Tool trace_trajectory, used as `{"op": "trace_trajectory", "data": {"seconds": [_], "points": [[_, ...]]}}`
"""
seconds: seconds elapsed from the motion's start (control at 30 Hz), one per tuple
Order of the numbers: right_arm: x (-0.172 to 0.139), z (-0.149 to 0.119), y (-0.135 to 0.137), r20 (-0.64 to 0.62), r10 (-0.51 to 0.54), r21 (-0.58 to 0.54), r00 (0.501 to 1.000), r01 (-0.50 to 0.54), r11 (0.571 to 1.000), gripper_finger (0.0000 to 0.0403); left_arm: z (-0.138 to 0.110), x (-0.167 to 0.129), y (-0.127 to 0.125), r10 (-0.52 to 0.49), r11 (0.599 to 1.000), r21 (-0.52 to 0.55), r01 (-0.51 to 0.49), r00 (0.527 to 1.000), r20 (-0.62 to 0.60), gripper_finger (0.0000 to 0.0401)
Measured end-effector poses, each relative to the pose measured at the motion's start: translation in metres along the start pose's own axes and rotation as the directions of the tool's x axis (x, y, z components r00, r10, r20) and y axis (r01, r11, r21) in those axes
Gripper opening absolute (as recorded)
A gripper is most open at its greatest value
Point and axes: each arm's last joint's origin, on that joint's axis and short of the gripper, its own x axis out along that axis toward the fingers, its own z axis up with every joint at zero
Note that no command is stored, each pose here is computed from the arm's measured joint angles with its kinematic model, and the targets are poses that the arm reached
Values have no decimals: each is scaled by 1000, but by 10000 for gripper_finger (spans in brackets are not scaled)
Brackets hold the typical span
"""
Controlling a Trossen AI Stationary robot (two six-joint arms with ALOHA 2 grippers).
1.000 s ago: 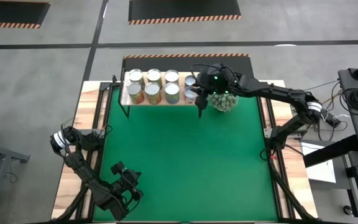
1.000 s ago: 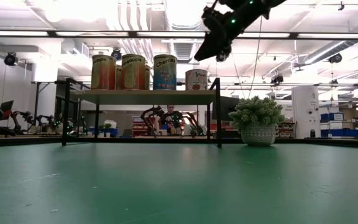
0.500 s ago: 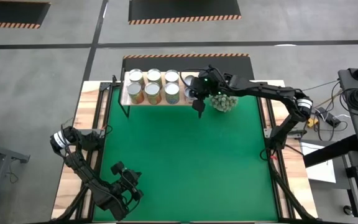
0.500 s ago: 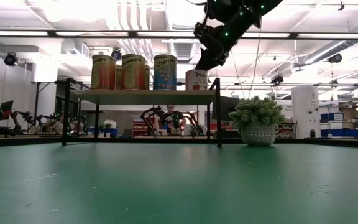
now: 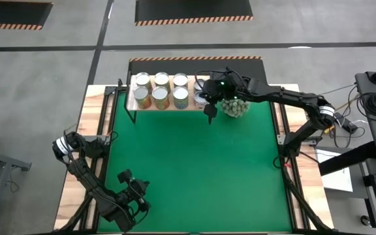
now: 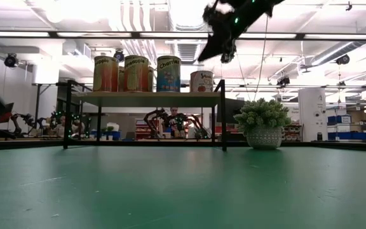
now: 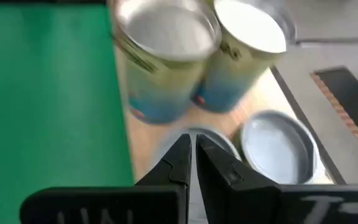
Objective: Pick and place cans onto a shelf
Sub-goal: Return to Home Position
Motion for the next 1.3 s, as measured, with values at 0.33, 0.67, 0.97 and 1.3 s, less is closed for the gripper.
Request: {"op": "trace_trajectory", "data": {"seconds": [0.33, 0.67, 0.97, 1.3], "points": [[-66, -9, 94, 291, 282, -207, 914, -227, 952, 11, 93, -81, -19, -330, 808, 573, 136, 911, 249, 0], [-102, -50, 129, 503, 382, -375, 776, -202, 905, 11, 130, -67, -11, -849, 265, 877, 402, 528, 14, 0], [-101, -76, 129, 494, 382, -385, 781, -197, 901, 11, 146, 4, 87, -723, 609, 658, 442, 651, 232, 0], [-99, -74, 125, 530, 360, -340, 768, -196, 920, 11, 137, 47, 173, -637, 763, 491, 420, 616, 464, 0]]}}
